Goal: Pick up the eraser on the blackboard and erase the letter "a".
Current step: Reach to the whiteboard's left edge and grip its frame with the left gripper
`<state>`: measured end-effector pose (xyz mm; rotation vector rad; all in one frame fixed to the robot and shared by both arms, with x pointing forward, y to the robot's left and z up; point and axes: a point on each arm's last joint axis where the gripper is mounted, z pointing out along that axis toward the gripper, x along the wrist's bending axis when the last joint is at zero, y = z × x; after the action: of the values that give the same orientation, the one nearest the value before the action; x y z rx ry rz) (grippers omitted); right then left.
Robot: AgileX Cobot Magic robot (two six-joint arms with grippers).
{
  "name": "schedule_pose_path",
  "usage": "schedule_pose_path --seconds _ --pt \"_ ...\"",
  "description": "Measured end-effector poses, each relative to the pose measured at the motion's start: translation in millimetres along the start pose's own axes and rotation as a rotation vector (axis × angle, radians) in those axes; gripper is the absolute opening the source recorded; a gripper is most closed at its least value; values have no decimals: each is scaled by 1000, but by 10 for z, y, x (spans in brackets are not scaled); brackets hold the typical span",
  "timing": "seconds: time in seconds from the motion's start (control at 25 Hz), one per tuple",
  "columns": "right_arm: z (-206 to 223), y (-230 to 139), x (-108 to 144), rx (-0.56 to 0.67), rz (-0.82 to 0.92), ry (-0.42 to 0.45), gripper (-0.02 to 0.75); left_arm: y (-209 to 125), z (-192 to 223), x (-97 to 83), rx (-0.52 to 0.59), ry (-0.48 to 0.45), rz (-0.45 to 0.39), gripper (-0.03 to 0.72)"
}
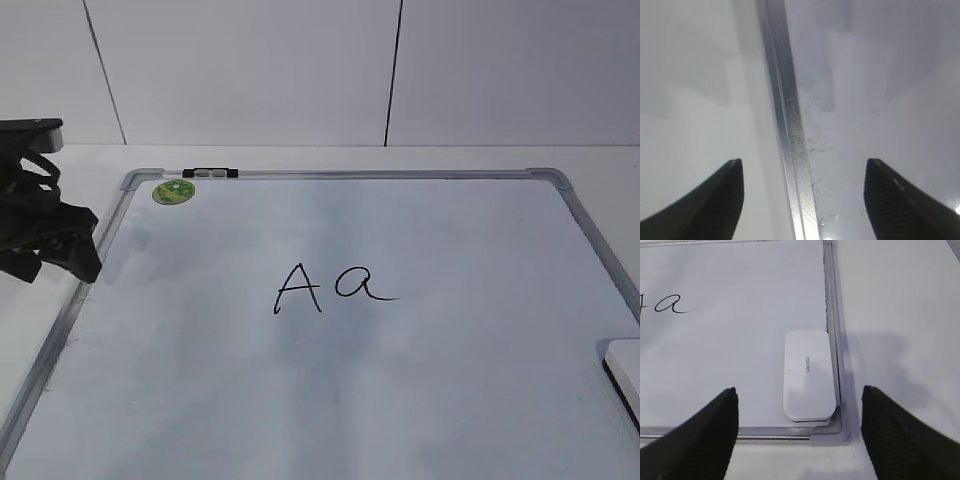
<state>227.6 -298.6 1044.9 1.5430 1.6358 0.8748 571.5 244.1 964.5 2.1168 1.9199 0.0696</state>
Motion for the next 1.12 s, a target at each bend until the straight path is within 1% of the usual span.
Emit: schedule_pose_path --seconds 0.6,1.12 --pt "0 0 0 0 0 0 586 -34 382 57 114 5 -21 557" --pt "0 0 0 0 0 0 586 -50 405 59 135 5 -32 539"
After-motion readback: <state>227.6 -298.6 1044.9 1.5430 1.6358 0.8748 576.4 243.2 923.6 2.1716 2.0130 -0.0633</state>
